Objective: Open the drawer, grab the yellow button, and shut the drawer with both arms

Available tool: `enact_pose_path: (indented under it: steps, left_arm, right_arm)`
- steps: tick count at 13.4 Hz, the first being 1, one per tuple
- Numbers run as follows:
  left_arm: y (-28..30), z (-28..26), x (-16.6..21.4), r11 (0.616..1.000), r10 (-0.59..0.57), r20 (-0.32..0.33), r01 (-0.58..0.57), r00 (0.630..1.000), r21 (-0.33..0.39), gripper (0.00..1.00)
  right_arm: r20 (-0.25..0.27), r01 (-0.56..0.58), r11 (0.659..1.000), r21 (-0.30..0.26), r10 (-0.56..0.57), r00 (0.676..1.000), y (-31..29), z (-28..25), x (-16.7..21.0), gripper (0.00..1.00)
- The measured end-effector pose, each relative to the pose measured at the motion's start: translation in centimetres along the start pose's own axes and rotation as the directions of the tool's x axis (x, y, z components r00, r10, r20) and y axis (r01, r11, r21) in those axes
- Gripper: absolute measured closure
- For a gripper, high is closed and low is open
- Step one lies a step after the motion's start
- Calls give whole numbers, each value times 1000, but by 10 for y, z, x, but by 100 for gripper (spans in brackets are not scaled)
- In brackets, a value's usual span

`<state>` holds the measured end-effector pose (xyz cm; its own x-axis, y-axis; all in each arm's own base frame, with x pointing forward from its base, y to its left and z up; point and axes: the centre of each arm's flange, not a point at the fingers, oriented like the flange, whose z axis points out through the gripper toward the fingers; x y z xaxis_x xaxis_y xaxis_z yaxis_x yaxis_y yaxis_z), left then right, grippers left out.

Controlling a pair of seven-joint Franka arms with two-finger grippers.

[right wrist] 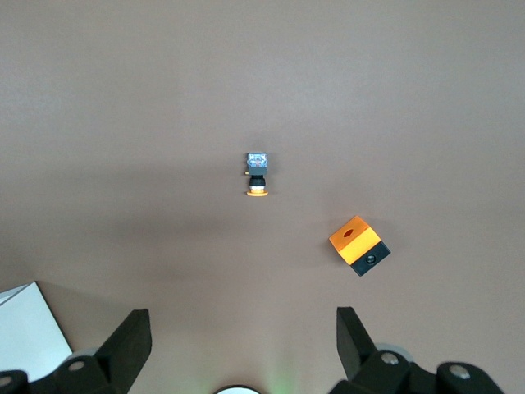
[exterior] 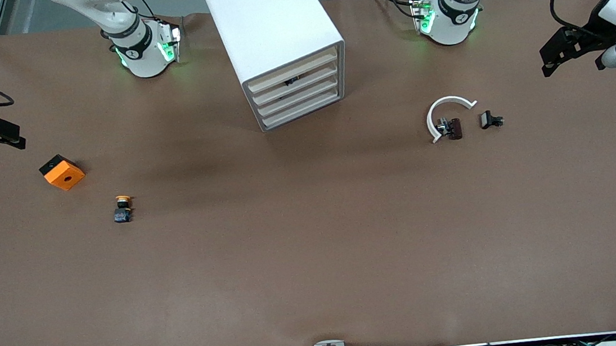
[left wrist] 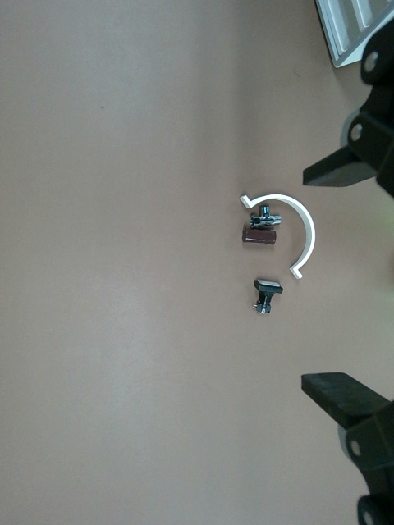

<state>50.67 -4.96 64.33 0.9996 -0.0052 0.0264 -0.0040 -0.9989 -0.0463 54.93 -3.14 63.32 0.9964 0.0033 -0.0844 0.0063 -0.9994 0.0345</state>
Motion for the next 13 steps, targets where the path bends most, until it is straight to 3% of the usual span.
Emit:
enact_pose_path:
  steps: [13]
  left_arm:
    - [-8,0,13,1000,-13,0,13,1000,-9,0]
  right_arm:
    - [-16,-28,1000,10,28,999,12,-10,0,0]
